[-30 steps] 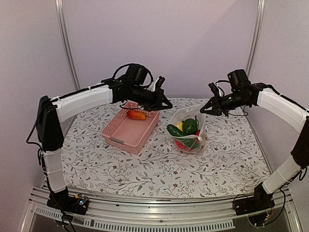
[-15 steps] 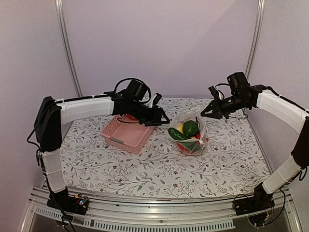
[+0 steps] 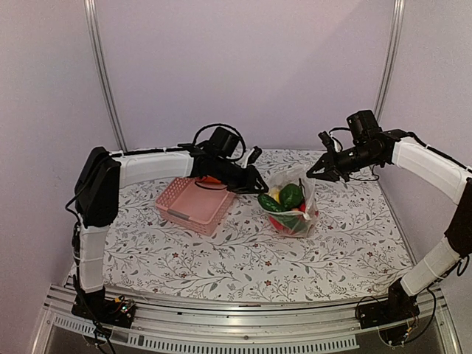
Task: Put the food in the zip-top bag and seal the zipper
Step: Adjust the zipper food storage bag at the center of the board.
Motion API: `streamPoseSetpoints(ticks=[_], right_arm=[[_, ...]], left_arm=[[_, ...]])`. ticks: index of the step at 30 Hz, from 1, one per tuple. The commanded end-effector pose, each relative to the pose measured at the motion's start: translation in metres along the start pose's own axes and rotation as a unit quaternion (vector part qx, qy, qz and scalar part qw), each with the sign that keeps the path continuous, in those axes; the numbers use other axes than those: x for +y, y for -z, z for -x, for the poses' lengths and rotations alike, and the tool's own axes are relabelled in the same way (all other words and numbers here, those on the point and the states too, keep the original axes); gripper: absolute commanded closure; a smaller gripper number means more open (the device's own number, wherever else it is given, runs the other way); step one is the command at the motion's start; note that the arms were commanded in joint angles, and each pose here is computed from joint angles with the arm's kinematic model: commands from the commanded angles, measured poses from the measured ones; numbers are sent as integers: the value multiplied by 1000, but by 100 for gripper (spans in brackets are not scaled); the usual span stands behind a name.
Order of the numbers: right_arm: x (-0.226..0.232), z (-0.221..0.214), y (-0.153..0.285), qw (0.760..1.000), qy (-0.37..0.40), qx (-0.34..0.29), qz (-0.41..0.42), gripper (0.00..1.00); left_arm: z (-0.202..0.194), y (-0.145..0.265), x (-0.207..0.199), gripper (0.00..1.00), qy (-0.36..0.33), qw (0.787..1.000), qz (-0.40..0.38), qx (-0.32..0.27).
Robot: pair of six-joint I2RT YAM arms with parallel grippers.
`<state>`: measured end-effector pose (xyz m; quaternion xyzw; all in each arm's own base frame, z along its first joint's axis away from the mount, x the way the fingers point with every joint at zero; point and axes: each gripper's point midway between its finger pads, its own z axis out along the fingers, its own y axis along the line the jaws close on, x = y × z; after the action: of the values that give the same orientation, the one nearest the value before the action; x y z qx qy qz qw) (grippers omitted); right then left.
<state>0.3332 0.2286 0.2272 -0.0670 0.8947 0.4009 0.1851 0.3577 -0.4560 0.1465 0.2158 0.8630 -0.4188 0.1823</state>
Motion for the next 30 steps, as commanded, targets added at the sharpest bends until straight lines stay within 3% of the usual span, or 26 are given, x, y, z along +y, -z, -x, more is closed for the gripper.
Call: streamPoseSetpoints(ticks=[1,3,8,10,12,16,18,20,23,26,30], right_arm=[[3,2,8,1000,12,-13,-2,100],[4,4,13,1000,17,-19,-14,100],[10,8,29,998,37,-9,-52,100],[16,8,31,997,52,-7,-58,100],[24,7,31,997,61,-1,-47,100],[27,4,23,998,51,8,-30,100],[31,7,20,999,50,3,-14,100],[42,10,18,999,51,-2,8,100],[48,12,11,998,54,-2,20,100],[23,-1,-16,999,33,37,6,100],[8,-7,-39,998,19,64,1,100]], left_arm=[[-9,2,-4,88,11,999,9,30],[-1,14,-9,99,38,999,15,30],[50,58,-55,100,105,994,4,5],[48,57,-33,100,122,991,49,15],[42,48,-21,100,179,982,35,41],[62,42,-27,100,179,983,29,11],[86,47,-55,100,148,989,-8,-13],[87,43,-27,100,137,988,67,-37],[69,18,4,100,226,974,23,-2],[81,6,-5,100,221,975,5,-29],[122,17,-60,100,177,978,-70,-87]])
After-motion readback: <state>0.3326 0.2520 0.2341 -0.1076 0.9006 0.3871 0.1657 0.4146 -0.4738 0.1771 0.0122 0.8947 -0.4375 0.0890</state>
